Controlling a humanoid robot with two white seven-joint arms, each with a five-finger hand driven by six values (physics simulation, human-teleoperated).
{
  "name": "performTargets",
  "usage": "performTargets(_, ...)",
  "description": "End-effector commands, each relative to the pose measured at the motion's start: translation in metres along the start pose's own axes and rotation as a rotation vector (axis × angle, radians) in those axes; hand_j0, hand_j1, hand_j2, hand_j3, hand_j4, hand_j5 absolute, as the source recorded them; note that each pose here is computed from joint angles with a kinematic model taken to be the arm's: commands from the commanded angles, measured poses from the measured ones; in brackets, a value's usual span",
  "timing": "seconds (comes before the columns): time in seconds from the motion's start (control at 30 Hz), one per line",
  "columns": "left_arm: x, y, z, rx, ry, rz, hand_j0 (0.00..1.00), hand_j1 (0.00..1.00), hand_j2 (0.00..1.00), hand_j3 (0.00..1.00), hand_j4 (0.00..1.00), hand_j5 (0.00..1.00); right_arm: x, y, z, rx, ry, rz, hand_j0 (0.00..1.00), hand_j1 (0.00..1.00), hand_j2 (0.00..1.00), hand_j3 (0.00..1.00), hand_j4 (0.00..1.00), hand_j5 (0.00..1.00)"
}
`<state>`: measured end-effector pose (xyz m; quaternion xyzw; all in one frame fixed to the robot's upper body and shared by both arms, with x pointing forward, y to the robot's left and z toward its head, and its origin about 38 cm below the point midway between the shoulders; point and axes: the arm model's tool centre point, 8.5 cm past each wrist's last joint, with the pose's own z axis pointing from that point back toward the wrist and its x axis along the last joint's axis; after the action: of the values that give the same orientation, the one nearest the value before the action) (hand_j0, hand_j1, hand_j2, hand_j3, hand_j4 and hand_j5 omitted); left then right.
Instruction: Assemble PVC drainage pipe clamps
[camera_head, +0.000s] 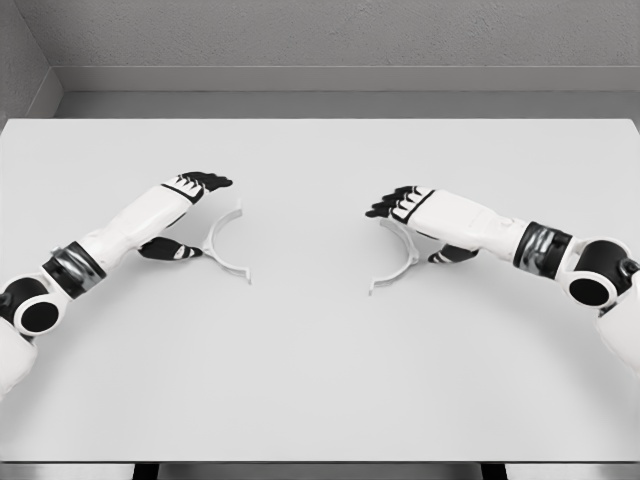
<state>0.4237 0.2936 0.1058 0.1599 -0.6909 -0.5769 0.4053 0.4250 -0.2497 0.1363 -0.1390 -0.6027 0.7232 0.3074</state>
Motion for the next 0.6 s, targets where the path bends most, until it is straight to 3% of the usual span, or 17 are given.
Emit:
performTargets(0.0, -0.001, 0.002, 0.001, 0.007, 0.003, 0.005, 1.00, 1.00, 1.00, 1.00, 1.00, 1.00, -0.003, 0.004, -0.001, 0.004, 0.008, -0.018, 1.00, 1.00, 1.00, 1.00, 1.00, 1.00)
performTargets(0.27, -0.008, 0.014, 0.001, 0.017, 0.018, -0.016, 1.00, 1.00, 1.00, 1.00, 1.00, 1.00, 0.004, 0.002, -0.007, -0.003, -0.014, -0.015, 1.00, 1.00, 1.00, 1.00, 1.00, 1.00)
performTargets(0.57, -0.010, 0.015, -0.006, 0.019, 0.020, -0.013, 1.00, 1.00, 1.00, 1.00, 1.00, 1.00, 0.006, 0.001, -0.019, -0.007, -0.020, -0.013, 1.00, 1.00, 1.00, 1.00, 1.00, 1.00)
